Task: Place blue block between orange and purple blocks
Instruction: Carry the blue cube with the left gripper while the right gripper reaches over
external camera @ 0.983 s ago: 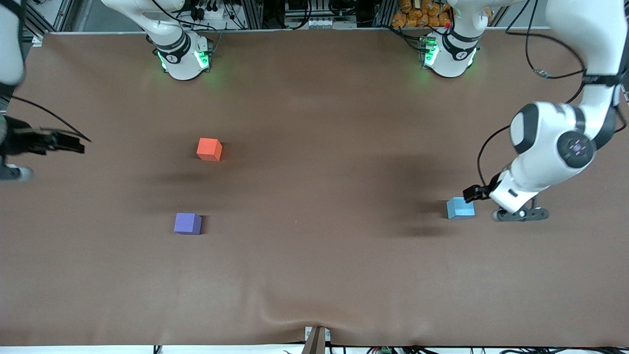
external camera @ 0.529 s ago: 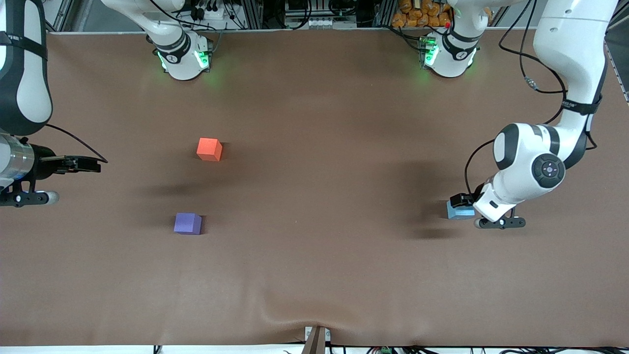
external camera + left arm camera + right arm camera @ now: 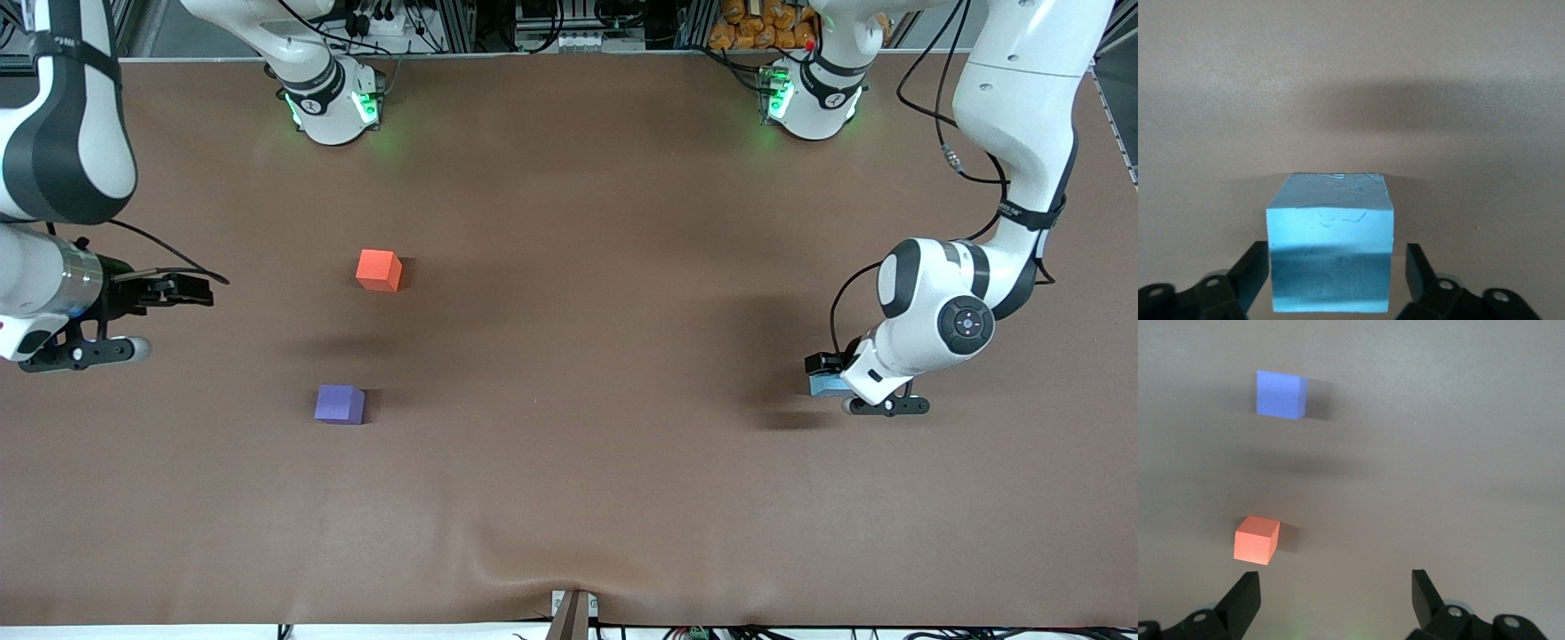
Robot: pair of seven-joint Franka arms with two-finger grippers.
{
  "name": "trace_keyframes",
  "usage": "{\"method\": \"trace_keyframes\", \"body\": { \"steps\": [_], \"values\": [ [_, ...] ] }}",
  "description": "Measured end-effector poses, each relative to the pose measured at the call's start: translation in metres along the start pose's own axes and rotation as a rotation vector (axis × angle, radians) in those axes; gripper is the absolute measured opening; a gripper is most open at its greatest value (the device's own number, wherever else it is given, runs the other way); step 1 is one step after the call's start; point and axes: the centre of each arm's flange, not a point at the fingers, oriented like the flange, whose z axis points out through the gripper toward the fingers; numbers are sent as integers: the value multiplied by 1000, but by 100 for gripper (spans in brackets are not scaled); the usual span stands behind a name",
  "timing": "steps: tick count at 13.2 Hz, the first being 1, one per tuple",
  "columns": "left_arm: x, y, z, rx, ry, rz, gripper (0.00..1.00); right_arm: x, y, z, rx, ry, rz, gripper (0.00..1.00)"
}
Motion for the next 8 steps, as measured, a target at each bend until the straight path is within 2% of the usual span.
{"method": "trace_keyframes", "body": {
  "steps": [2,5,7,8],
  "values": [
    [1,5,1,-2,4,8,63,-3,8,-8,-2,24,13,100],
    [2,61,-9,-12,29,50,61,-8,14,-17,-4,48,25,100],
    [-4,145,-27,-25,72,42,61,-11,15,-22,-4,57,27,100],
    [-15,205,-37,-38,96,42,61,-12,14,-24,-3,62,26,100]
  ]
}}
